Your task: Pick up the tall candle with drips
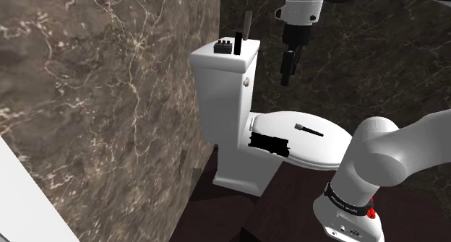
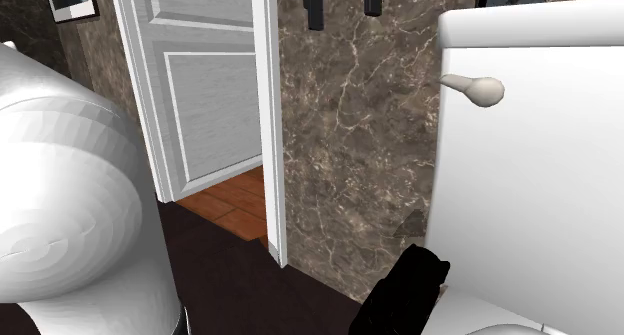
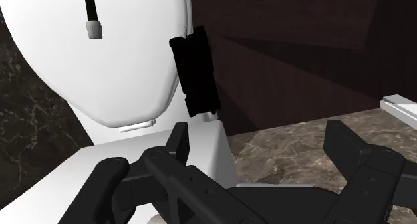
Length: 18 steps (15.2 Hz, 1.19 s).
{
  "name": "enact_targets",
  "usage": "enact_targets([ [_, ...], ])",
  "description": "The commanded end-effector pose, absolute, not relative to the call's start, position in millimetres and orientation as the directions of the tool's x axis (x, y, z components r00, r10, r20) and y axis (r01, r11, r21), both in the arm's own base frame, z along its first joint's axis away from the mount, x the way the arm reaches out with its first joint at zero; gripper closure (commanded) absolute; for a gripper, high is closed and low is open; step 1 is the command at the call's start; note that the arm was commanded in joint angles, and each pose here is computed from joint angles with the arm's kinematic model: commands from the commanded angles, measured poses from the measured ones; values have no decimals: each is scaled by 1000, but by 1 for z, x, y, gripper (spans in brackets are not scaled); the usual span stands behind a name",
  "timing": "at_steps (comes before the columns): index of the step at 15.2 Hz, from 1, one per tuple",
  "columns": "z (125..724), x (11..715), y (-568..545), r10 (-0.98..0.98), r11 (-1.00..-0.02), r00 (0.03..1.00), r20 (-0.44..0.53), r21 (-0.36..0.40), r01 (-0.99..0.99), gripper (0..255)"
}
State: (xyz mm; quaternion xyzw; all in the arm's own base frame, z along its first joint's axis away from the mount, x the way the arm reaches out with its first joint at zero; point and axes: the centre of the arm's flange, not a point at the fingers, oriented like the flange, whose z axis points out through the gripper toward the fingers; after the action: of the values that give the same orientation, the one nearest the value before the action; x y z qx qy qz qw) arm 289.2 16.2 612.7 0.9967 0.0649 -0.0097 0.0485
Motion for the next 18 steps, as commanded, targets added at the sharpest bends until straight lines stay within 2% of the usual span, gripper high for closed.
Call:
enact_targets([
  [1,613,289,16,128,-987,991,-26,95,130,0],
  [18,412,282,-127,0,-985,993,-118,-174,-21,0],
])
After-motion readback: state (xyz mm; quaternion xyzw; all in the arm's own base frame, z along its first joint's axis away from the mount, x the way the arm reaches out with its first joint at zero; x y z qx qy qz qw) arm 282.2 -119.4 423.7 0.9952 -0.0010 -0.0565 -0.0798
